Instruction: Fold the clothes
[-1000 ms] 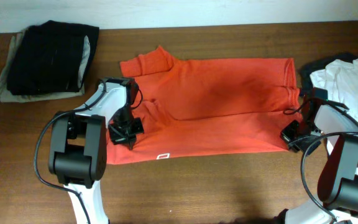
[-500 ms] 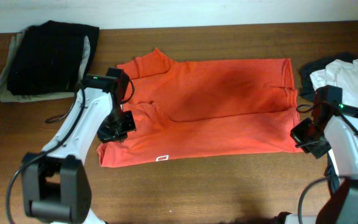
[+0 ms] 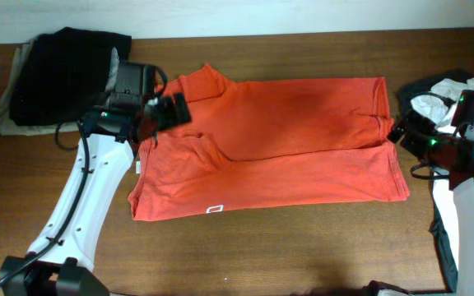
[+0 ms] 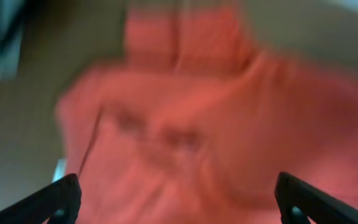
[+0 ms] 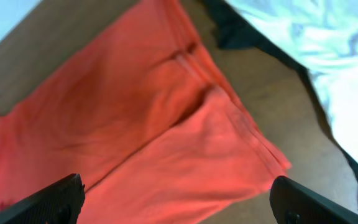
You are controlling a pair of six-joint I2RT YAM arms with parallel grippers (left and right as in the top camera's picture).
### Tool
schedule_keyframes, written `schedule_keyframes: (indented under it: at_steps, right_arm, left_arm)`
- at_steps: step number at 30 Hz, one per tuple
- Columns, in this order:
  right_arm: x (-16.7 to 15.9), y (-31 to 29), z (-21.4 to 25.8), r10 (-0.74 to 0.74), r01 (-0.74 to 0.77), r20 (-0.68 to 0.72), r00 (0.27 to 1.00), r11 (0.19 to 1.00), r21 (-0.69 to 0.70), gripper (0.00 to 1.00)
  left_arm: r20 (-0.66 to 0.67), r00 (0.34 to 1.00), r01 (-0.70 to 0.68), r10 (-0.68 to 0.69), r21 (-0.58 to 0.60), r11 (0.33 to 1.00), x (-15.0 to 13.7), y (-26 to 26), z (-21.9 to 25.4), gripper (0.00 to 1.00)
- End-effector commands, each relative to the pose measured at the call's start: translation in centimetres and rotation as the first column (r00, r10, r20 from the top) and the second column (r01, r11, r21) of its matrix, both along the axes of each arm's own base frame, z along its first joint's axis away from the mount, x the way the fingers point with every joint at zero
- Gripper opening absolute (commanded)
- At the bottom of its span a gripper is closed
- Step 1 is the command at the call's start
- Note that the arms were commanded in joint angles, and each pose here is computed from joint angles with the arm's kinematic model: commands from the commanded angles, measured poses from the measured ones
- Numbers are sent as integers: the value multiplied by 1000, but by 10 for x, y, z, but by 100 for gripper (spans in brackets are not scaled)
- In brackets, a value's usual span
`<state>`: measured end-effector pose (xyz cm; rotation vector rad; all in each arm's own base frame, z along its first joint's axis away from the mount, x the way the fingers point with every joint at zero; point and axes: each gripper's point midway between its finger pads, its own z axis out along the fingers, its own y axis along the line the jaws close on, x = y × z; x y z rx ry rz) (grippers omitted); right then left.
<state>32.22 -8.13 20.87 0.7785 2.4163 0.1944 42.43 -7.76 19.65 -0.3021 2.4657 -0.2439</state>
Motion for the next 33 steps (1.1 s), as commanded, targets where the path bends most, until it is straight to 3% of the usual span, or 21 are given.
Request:
schedule_keyframes:
  at_steps: [1,7,10,13,15,19,23,29,33]
  right_arm:
    - [5,11,5,90,-90,23,996,996,23,99]
    - [0,13,-13,107,-104,-51,993,993,47,99]
    - [-3,14,-22,108,-102,-92,990,993,66,99]
    - [-5,15,-30,125,-116,-127,984,990,74,99]
    - [-5,14,-35,131,-120,-143,981,990,79,99]
    - [-4,14,-39,131,-119,-155,979,989,84,99]
    - [-4,14,-41,132,-119,-161,978,989,88,99]
    - [-5,14,-41,132,-118,-163,978,989,88,99]
    - [-5,14,-41,132,-118,-164,978,989,88,99]
  left_arm:
    - [142,989,43,-47,33,999,34,1,27,99]
    - [98,990,105,-105,12,994,92,11,21,99]
    - [52,993,102,-104,37,994,121,24,3,99]
    - [13,993,116,-116,-20,993,137,28,-21,99]
    - [-32,988,146,-150,-90,985,141,23,-50,99]
    - [-103,973,196,-206,-107,975,141,19,-95,99]
    - [-150,957,236,-247,-87,968,139,15,-128,99]
    - [-224,958,190,-178,37,981,139,40,-164,99]
    - [-242,958,172,-157,41,984,140,51,-178,99]
